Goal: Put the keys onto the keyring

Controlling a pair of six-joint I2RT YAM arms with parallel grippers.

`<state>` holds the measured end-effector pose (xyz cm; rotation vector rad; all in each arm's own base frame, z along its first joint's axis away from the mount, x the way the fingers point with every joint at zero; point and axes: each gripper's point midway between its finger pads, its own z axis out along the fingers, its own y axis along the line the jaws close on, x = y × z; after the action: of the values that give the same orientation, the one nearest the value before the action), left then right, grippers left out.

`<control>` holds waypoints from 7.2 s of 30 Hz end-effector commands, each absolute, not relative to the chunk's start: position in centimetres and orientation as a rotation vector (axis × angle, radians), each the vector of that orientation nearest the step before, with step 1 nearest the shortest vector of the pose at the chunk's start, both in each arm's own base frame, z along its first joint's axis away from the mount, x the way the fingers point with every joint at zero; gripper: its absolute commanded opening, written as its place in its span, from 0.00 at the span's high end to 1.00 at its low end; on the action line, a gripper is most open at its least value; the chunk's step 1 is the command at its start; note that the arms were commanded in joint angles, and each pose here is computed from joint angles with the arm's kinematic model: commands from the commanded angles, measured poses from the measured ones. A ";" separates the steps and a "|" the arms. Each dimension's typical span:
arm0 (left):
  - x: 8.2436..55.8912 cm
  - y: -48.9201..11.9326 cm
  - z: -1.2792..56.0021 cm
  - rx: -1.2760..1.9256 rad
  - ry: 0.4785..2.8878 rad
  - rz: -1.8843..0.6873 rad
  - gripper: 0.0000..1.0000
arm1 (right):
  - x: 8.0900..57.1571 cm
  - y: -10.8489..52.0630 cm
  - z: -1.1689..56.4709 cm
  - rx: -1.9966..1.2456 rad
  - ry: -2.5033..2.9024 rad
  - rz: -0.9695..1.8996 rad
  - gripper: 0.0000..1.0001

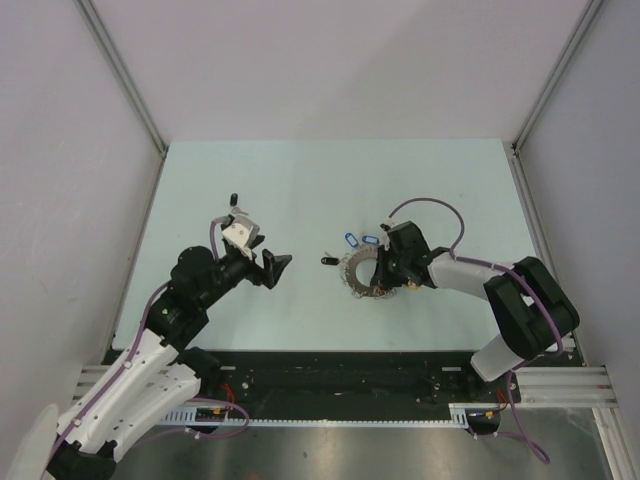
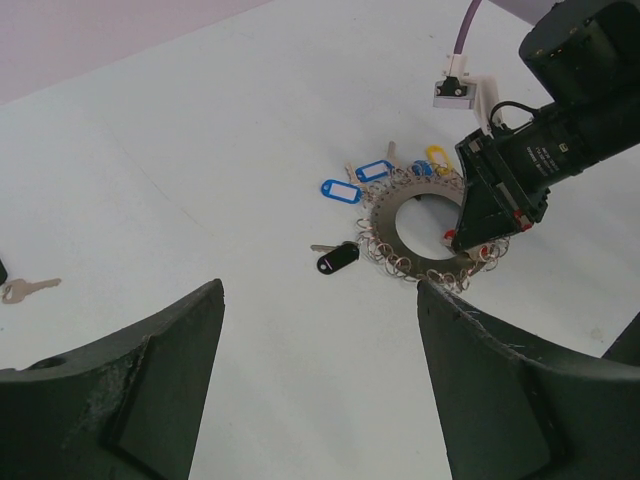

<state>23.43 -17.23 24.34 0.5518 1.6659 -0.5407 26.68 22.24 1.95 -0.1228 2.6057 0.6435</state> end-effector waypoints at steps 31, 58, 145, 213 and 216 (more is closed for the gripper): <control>21.8 -26.4 26.0 0.620 1.492 -0.818 0.17 | 28.5 27.1 29.0 -0.249 1.622 0.742 1.00; 22.6 -32.9 23.2 0.679 1.323 -0.877 0.39 | 26.5 27.6 28.9 -0.276 1.635 0.760 1.00; 18.4 -33.1 27.9 0.693 1.062 -1.515 0.60 | 20.2 29.9 32.3 -0.862 1.192 1.174 0.99; 18.3 -30.6 32.1 0.608 0.989 -1.396 0.99 | 21.7 25.7 31.3 -0.738 1.360 1.038 0.50; 18.4 -30.4 32.2 0.590 0.994 -1.391 1.00 | 21.1 26.1 30.5 -0.788 1.372 1.069 0.55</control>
<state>18.68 -31.77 28.13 0.6430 1.1666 -1.4319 21.64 25.90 31.05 -0.7393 1.3509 1.0514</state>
